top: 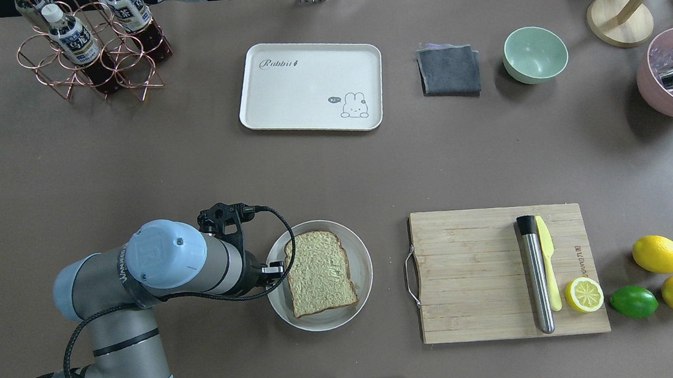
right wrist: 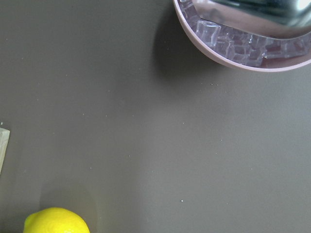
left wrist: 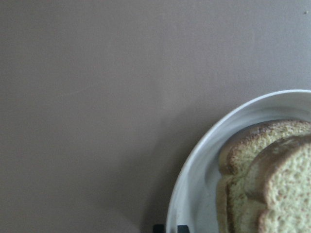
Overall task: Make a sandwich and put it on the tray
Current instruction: 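Slide the plate with the left gripper toward the white tray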
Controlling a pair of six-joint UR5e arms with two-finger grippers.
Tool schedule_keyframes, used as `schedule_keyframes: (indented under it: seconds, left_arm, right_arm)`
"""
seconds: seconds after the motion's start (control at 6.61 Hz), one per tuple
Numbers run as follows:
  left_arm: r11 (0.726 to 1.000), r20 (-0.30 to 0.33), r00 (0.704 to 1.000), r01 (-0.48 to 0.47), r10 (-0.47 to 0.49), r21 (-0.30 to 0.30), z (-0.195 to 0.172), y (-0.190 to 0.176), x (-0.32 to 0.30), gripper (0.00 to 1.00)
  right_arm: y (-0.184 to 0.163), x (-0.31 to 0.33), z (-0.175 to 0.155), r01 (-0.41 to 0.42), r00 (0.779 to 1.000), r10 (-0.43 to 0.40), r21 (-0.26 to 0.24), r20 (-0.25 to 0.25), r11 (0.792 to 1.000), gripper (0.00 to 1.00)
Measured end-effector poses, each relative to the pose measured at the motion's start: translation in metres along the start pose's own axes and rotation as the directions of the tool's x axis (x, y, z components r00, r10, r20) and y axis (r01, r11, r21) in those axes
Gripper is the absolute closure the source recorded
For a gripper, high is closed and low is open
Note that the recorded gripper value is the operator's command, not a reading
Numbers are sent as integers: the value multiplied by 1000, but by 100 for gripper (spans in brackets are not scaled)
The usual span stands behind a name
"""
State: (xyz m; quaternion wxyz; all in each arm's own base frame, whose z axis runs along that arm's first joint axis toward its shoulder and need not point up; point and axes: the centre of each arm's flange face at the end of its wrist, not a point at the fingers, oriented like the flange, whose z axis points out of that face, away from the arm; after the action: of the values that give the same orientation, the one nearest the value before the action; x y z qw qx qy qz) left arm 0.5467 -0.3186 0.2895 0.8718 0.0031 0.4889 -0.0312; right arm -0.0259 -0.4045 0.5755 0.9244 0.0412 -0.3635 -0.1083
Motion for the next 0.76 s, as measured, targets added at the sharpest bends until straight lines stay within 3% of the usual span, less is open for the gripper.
schedule_keyframes:
  seconds: [0.3, 0.76]
  left_arm:
    - [1000, -10, 1000, 13, -13, 2, -5, -2, 2, 100]
    - [999, -75, 996, 43, -42, 19, -41, -42, -1, 100]
  right_arm:
    - [-1, -1, -2, 2, 1000, -2, 5, 2, 1000, 0]
    - [-4, -3, -4, 2, 1000, -2, 6, 2, 1000, 0]
